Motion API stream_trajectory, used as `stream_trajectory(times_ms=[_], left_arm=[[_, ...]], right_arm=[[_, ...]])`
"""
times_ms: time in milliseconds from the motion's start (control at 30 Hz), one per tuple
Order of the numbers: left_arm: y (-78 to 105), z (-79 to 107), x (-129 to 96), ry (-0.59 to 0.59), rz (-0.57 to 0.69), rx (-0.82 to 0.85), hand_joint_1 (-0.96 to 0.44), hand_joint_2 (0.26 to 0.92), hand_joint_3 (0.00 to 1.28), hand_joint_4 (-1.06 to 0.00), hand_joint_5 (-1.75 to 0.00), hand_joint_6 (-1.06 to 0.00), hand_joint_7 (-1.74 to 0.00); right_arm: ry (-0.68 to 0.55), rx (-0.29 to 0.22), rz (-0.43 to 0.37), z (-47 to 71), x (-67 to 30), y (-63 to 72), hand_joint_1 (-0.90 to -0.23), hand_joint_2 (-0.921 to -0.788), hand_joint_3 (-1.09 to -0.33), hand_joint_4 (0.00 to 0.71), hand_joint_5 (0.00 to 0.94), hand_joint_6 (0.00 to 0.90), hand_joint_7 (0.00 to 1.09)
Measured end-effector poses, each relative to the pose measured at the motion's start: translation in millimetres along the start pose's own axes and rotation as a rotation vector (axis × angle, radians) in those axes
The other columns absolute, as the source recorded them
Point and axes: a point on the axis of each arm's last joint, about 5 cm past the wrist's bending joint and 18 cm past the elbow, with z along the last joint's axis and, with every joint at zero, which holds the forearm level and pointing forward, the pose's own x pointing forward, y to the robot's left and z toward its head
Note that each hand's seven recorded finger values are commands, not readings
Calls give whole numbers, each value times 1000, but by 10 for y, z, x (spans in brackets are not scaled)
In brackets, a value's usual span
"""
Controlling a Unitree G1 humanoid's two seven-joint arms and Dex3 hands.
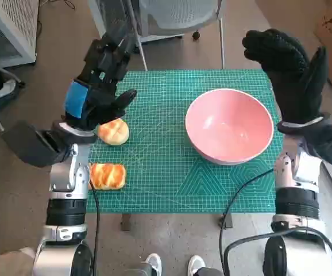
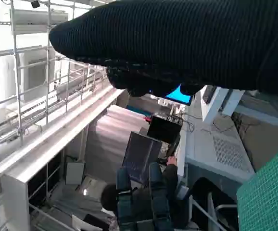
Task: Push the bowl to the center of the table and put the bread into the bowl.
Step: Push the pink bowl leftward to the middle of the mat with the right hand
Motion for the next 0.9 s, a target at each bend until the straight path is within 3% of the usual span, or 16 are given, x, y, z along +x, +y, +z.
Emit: stream_trajectory(times_ms=[900], left_arm=[[-1, -35, -12, 14, 12, -2, -514, 867, 338, -8, -4, 1, -401]], right_arm=[[2, 22, -2, -1, 3, -5, -652, -921, -567, 311, 1, 441, 2]])
